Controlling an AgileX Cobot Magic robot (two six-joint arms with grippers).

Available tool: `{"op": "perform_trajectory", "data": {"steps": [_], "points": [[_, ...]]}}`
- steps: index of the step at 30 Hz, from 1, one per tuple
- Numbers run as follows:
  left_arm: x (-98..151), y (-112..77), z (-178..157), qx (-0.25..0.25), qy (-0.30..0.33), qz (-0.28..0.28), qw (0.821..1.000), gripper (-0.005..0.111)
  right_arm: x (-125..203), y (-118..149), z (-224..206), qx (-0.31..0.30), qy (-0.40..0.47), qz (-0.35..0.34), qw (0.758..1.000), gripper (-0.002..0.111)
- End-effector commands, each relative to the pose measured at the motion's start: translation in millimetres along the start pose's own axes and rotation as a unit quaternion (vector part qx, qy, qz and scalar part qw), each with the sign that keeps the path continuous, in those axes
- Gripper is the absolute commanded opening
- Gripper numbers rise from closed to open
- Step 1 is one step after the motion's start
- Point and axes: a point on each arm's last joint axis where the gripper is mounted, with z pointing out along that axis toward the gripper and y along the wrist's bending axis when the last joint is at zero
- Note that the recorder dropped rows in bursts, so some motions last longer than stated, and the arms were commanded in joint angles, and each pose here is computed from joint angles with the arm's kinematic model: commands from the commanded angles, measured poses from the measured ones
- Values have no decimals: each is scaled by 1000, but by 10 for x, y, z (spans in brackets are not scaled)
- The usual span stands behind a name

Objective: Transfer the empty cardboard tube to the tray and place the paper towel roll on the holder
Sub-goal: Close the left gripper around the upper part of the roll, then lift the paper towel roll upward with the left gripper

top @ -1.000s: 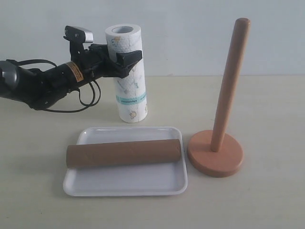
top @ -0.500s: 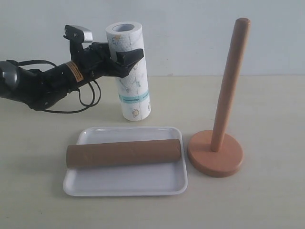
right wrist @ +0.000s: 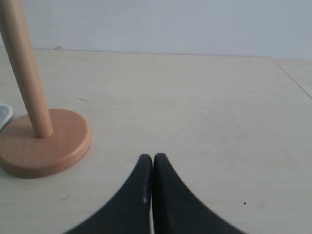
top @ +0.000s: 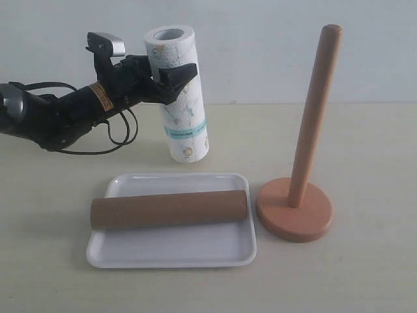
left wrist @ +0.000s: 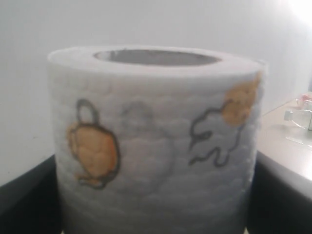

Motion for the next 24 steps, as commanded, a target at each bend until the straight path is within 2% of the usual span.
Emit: {"op": "perform_trajectory", "data": {"steps": [1,9,14,17,24], "points": [[-92,22,16,-16,-32,-17,999,4,-10,-3,-4,2,-7,0,1000,0],[-247,13,18,-23,-41,-10,999,4,-10,-3,-4,2,-7,0,1000,0],[-480,24,9,-61,-3,8,998,4,-10,-3,-4,2,-7,0,1000,0],[-675,18,-15,-87,16,20,996,4,-10,-3,-4,2,-7,0,1000,0],[-1369,-115,-94,-104,-21,60,993,4,-10,-3,-4,2,-7,0,1000,0]]}}
